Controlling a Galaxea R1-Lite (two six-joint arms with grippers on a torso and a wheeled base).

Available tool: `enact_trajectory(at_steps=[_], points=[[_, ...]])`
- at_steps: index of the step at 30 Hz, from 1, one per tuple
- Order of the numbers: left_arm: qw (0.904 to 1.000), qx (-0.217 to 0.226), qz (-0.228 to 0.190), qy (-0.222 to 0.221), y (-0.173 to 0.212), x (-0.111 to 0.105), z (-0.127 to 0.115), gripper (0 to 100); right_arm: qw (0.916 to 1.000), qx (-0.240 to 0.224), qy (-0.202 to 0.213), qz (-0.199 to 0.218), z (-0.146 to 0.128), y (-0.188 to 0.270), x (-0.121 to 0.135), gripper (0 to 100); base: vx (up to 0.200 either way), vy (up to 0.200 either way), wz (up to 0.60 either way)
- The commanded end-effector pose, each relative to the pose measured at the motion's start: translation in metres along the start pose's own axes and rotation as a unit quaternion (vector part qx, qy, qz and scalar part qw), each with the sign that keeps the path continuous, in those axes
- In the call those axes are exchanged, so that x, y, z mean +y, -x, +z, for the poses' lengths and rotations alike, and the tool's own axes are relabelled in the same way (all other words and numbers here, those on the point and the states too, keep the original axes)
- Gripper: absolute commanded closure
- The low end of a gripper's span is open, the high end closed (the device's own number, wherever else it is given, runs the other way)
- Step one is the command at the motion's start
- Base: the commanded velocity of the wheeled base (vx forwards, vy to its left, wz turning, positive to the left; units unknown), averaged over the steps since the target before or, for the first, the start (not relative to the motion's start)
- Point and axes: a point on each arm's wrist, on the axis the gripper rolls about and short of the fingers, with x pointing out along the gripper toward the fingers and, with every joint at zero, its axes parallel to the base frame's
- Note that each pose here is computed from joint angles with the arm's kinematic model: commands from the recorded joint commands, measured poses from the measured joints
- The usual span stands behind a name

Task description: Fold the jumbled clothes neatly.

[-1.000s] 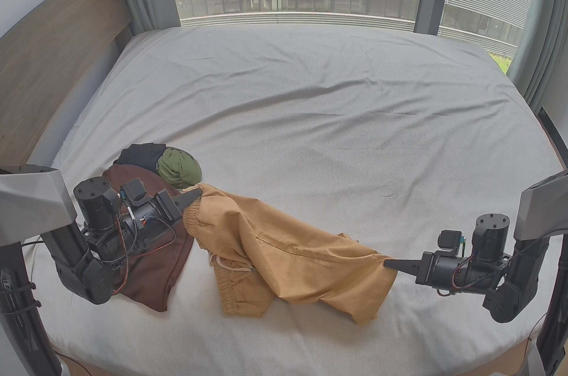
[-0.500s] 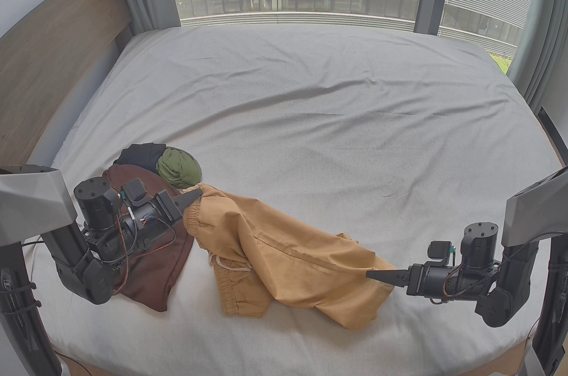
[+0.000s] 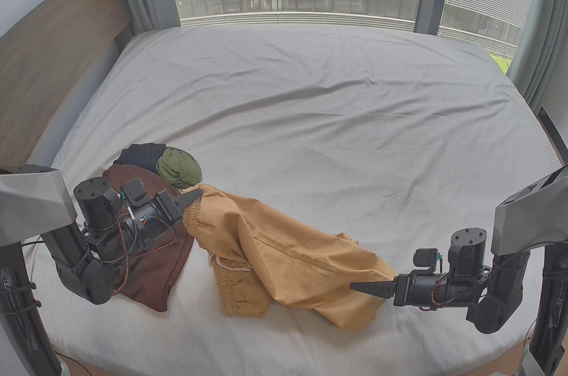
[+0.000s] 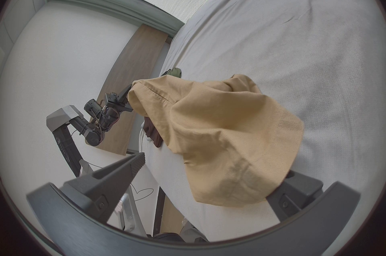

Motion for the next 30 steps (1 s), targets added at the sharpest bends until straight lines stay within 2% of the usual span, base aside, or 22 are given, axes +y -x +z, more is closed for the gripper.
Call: enact_trajectory(at_steps=[1, 12, 13, 18, 25, 28, 30], points=[[1.0, -0.001, -0.001, 0.0, 0.0, 0.0, 0.0, 100, 1.0, 0.0, 0.006, 0.007, 0.001, -0.003, 0.003, 0, 0.0, 0.0, 0.0], [1.0, -0.001, -0.001, 0.001, 0.0, 0.0, 0.0, 100, 0.9996, -0.017, 0.016, 0.015, 0.009, -0.003, 0.007, 0, 0.0, 0.0, 0.0], [1.0, 0.0, 0.0, 0.001, 0.0, 0.0, 0.0, 100, 0.9996, -0.017, 0.017, 0.016, 0.009, -0.003, 0.007, 100, 0.0, 0.0, 0.0], [1.0, -0.001, -0.001, 0.001, 0.0, 0.0, 0.0, 100, 0.9996, -0.018, 0.018, 0.012, 0.01, -0.003, 0.003, 100, 0.0, 0.0, 0.0], [1.0, -0.003, -0.003, 0.0, 0.0, -0.002, 0.001, 100, 0.999, -0.014, 0.042, -0.001, 0.007, -0.001, -0.004, 100, 0.0, 0.0, 0.0], [1.0, -0.007, -0.005, -0.002, 0.001, -0.003, 0.004, 100, 0.9988, -0.021, 0.044, -0.001, 0.01, 0.002, -0.002, 100, 0.0, 0.0, 0.0], [0.9999, -0.012, -0.009, -0.005, 0.001, -0.006, 0.007, 100, 0.9976, -0.046, 0.052, 0.0, 0.02, 0.008, 0.002, 100, 0.0, 0.0, 0.0]])
